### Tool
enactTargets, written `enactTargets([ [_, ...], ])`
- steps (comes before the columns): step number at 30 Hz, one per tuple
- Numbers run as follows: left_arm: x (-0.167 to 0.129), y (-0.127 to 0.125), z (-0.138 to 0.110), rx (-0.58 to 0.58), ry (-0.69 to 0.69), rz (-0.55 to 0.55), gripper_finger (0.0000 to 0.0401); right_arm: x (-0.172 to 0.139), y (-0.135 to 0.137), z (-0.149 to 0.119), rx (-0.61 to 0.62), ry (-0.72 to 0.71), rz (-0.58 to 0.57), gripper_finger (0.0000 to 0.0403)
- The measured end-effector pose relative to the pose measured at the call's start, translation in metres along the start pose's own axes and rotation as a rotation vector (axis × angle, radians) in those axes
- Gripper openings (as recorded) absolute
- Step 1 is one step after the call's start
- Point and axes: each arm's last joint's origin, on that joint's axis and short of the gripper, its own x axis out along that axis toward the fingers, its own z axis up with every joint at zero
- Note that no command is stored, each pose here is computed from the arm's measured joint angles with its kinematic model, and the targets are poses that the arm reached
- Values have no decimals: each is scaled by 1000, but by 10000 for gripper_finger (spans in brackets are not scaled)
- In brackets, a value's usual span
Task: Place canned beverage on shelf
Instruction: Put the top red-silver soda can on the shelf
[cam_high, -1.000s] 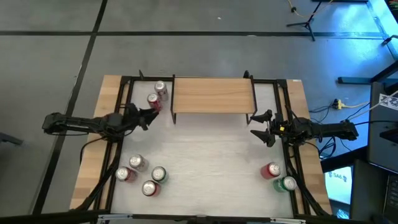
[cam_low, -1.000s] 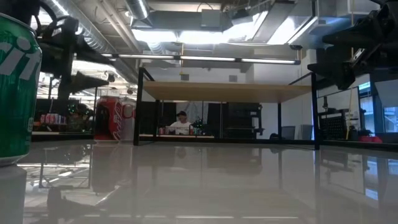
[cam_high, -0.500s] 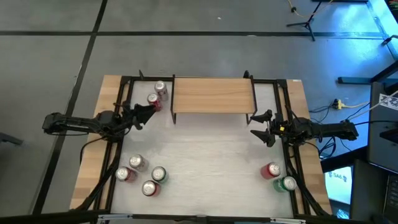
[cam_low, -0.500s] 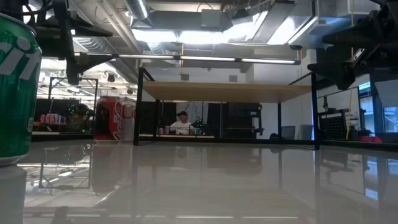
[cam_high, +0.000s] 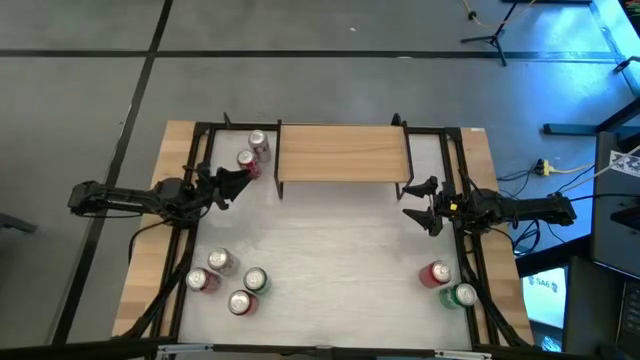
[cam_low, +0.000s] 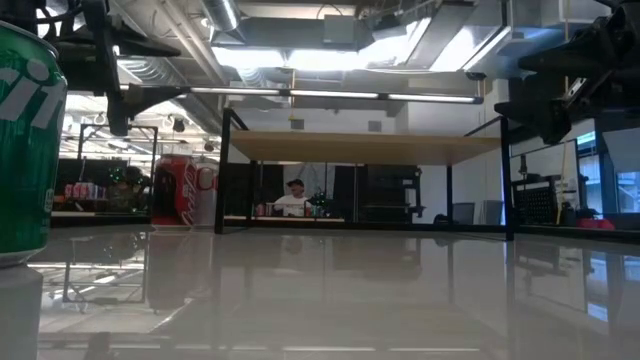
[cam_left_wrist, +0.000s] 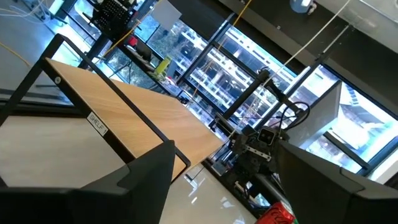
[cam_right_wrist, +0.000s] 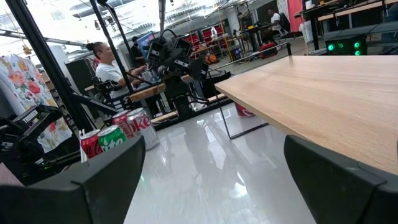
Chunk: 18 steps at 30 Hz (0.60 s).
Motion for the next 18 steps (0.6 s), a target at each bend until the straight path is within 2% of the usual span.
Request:
enactTargets([
  [12,0,0,2,72,-41,35,392,0,0,0,0,0,0,381],
  [15,0,-2,7,74,-101,29,395,0,0,0,0,0,0,381],
  [18,-2,-5,16,34,-222,63,391,0,0,0,0,0,0,381],
])
